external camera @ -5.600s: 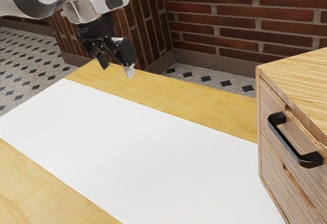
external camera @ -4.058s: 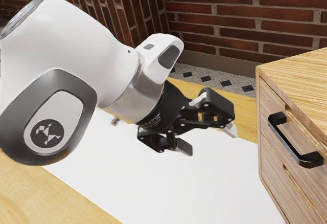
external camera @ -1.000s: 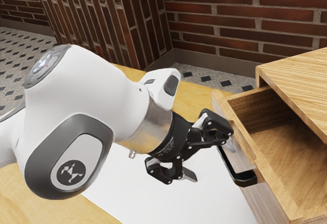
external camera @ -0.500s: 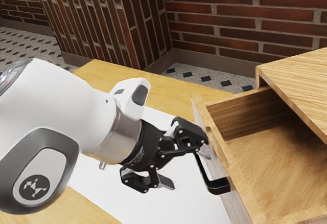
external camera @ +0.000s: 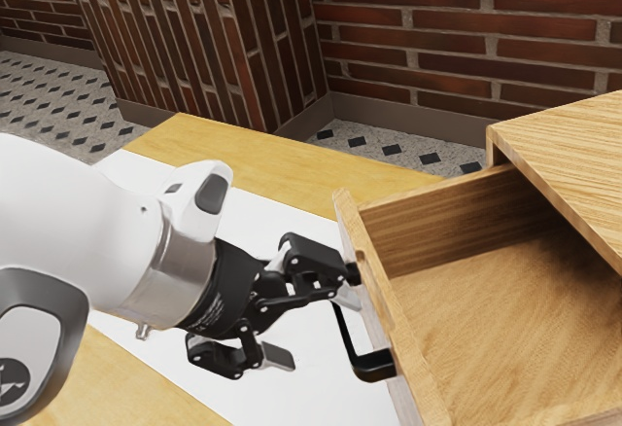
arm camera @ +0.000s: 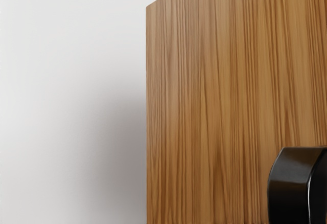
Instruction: Pull the drawer handle with one arm to open the drawer
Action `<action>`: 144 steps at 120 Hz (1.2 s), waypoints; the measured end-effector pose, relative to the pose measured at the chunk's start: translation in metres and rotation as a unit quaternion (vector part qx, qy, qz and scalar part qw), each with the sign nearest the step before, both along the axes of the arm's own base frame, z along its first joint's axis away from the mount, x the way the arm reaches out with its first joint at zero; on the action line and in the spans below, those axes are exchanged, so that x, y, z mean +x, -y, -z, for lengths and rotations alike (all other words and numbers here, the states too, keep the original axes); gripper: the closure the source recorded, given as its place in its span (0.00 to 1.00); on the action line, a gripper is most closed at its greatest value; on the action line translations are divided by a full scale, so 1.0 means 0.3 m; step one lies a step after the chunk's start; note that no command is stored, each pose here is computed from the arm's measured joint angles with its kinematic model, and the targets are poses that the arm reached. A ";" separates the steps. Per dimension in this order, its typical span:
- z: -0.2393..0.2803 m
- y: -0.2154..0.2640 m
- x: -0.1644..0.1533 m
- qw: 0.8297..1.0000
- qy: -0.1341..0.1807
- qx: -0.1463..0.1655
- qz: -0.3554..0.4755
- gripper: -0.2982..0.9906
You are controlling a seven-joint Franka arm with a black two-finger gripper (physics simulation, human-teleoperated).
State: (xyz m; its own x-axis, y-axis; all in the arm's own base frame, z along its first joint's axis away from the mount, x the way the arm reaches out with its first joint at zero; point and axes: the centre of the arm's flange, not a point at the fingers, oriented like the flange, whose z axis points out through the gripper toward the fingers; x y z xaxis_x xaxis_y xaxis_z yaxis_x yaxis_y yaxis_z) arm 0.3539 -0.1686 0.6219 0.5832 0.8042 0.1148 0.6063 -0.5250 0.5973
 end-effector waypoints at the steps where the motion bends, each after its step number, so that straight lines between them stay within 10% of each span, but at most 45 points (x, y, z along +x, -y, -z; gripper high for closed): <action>1: 0.001 -0.001 -0.002 1.000 0.000 0.000 0.000 0.25; 113: -0.007 -0.122 -0.217 1.000 0.011 -0.008 -0.016 0.25; 144: -0.334 -0.147 -0.393 0.999 0.036 -0.003 0.006 0.25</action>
State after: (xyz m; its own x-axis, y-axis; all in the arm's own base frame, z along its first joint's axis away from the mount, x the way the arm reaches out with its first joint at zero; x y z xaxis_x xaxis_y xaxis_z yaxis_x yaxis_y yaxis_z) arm 0.2362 -0.1245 0.7222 0.5831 0.7982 0.1515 0.5559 -0.5280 0.6420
